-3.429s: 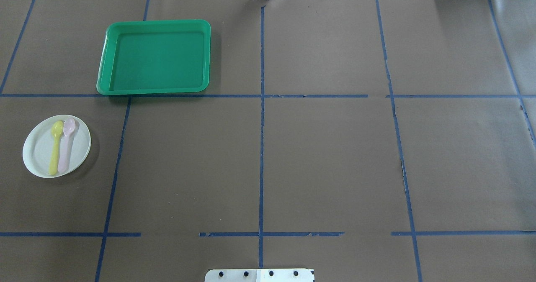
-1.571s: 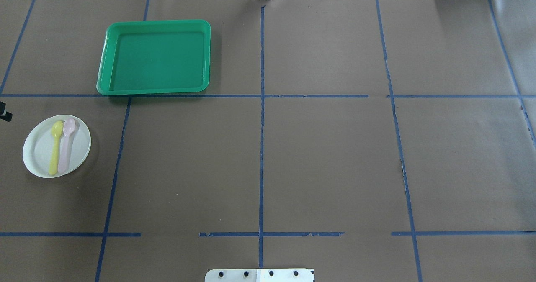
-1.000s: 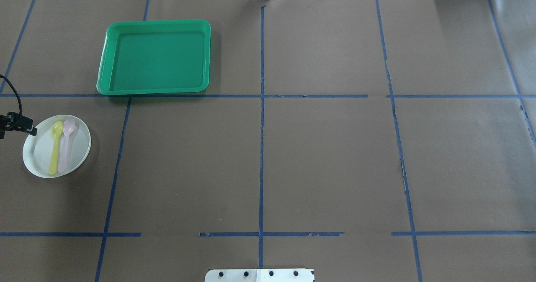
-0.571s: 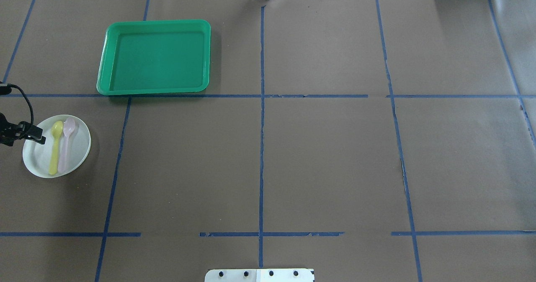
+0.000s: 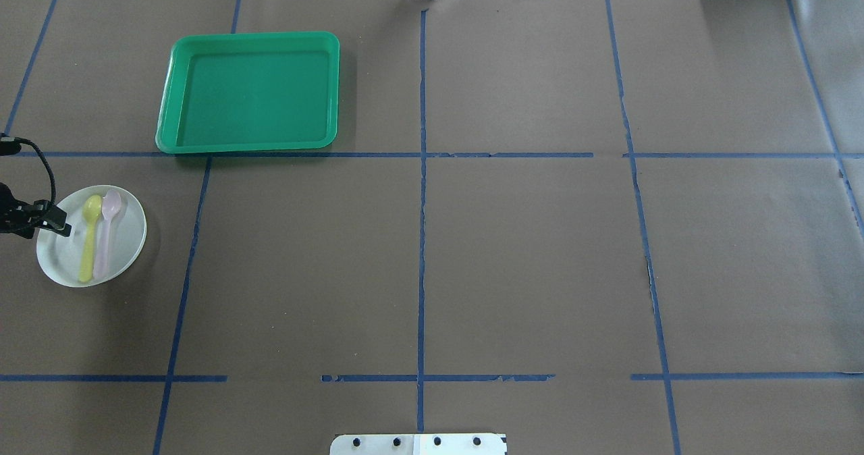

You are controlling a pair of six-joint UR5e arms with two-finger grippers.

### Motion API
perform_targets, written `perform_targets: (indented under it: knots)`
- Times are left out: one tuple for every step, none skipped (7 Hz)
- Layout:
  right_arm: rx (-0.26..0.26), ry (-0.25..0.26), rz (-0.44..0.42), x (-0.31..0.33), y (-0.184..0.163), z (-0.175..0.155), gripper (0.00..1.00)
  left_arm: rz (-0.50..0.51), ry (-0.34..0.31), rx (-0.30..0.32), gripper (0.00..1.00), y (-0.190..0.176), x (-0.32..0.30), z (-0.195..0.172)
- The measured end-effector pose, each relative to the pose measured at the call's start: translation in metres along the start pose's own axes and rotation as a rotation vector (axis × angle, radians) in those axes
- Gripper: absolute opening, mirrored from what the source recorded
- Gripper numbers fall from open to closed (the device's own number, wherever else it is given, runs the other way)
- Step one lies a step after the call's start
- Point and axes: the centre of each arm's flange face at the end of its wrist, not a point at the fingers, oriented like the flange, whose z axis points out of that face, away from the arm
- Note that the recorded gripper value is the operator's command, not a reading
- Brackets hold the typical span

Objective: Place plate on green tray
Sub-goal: 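Lower the left gripper to the white plate's rim and grasp it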

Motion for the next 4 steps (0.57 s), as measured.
perform_targets:
  knots:
    - [0.000, 0.000, 0.000, 0.0001, 0.0000, 0.0001, 1.00, -0.001, 0.000, -0.001, 0.24, -0.0001, -0.0002, 0.0005]
    - [0.000, 0.000, 0.000, 0.0001, 0.0000, 0.0002, 1.00, 0.000, 0.000, -0.002, 0.08, -0.0001, -0.0004, 0.0008]
    - [0.000, 0.000, 0.000, 0.0000, 0.0000, 0.0000, 1.00, 0.001, 0.000, -0.002, 0.00, -0.0001, -0.0006, 0.0010]
    - [0.001, 0.000, -0.001, -0.0001, -0.0001, -0.0001, 1.00, 0.003, 0.003, -0.003, 0.00, -0.0002, 0.0001, 0.0008]
